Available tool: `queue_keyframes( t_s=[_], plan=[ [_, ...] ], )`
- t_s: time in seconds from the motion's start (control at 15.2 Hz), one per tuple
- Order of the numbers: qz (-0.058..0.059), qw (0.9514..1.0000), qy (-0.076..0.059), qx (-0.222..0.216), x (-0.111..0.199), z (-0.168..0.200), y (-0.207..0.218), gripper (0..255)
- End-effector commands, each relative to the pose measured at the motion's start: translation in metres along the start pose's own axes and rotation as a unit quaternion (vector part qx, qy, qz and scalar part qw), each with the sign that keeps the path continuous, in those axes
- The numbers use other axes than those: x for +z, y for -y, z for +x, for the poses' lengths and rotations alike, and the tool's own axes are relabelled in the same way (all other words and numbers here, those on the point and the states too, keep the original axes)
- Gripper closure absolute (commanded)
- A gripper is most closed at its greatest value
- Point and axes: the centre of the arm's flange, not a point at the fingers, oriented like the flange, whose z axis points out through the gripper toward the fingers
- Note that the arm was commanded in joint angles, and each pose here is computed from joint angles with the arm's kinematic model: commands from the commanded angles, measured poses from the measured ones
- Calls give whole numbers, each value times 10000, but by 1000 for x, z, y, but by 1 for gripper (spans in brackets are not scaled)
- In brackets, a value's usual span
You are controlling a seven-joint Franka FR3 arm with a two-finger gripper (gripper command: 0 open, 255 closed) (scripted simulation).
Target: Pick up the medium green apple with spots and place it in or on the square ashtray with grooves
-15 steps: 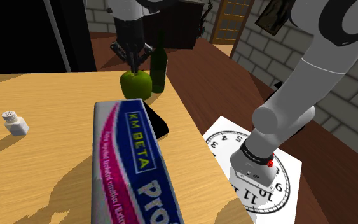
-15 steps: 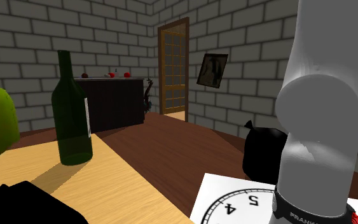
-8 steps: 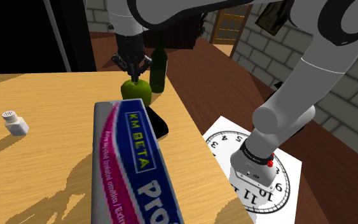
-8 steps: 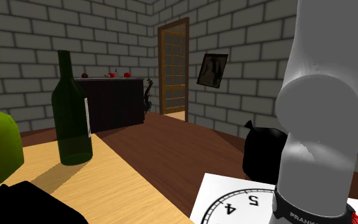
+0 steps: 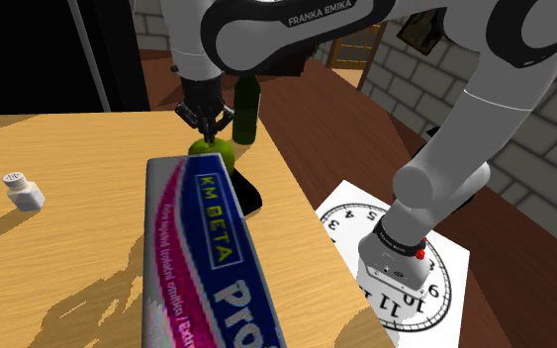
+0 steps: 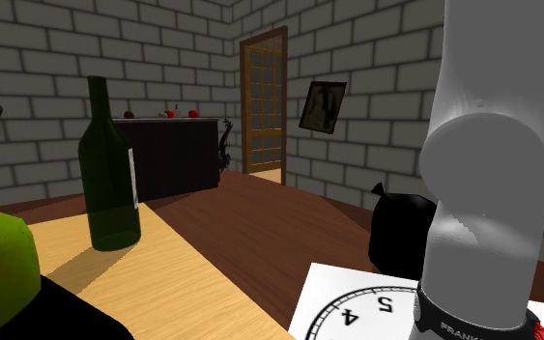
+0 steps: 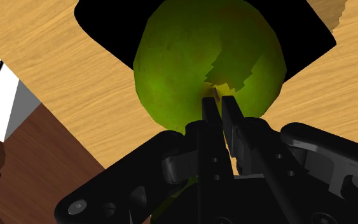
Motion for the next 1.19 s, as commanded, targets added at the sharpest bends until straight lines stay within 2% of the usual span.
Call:
queue_keyframes(
  t_s=[0.0, 0.07, 0.59, 0.66, 0.99, 1.12],
  plan=[
    [2, 10000, -2, 1, 10, 0, -1, 255],
    [2, 10000, -2, 1, 19, -1, 0, 255],
    [2, 10000, -2, 1, 19, -1, 0, 255],
    [2, 10000, -2, 1, 19, -1, 0, 0],
    [2, 10000, -2, 1, 19, -1, 0, 0],
    [2, 10000, -2, 1, -7, -1, 0, 0]
  ],
)
